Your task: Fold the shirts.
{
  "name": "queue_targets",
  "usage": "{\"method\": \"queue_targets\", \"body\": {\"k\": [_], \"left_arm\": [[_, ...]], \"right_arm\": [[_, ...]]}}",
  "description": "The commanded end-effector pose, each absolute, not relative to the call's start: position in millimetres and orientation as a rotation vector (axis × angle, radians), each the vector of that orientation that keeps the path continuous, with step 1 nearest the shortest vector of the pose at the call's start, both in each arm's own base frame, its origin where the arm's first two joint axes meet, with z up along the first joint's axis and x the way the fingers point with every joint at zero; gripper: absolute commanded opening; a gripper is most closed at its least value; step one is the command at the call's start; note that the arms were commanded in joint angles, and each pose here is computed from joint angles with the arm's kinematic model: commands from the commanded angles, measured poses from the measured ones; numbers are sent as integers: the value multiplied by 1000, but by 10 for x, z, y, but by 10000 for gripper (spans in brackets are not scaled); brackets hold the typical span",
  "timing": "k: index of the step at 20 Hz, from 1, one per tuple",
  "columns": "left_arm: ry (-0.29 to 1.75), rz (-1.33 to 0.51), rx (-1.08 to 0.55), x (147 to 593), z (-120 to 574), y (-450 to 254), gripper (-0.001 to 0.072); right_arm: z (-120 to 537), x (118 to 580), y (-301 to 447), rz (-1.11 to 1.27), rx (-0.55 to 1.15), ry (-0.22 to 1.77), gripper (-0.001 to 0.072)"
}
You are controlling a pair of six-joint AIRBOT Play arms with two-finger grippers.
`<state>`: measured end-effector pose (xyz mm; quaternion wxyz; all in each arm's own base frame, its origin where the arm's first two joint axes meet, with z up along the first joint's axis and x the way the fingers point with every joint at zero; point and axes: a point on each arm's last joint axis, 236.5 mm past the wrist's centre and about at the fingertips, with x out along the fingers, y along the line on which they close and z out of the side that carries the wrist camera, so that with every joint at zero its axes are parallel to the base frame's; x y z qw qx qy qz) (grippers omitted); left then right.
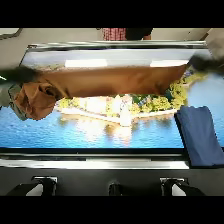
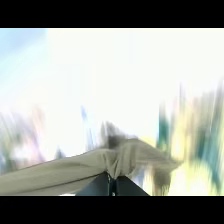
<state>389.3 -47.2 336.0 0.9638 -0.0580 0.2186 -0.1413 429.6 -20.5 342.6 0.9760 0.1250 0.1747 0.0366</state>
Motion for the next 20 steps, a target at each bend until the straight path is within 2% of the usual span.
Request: {"method": "queue_targets", "body": {"k": [1, 3, 5, 9, 11, 13, 15, 17, 20], "left_arm": [[-97, -144, -32, 2600, 5374, -300, 26], [-171, -152, -67, 2199, 5579, -357, 26], [-206, -155, -68, 1981, 5653, -384, 26], [-163, -154, -63, 2085, 5558, -376, 26], [-10, -159, -67, 2417, 5202, -364, 26], [215, -168, -69, 2863, 4601, -336, 27], [473, -183, -59, 3373, 3758, -283, 27], [715, -192, -95, 3790, 2785, -235, 27], [988, -172, -180, 4229, 1319, -167, 28]], "right_arm": [[5420, 2769, -127, 2, 80, -242, 35], [5549, 2253, -53, -11, 91, -288, 35], [5551, 1991, -100, -56, 89, -295, 35], [5315, 2041, -194, -100, 92, -194, 35], [4965, 2336, -245, -103, 101, -42, 35], [4330, 2776, -321, -104, 126, 218, 35], [3460, 3233, -380, -81, 131, 553, 34], [2634, 3722, -448, -51, 155, 806, 34], [1483, 4459, -412, 9, 282, 1018, 34]]}}
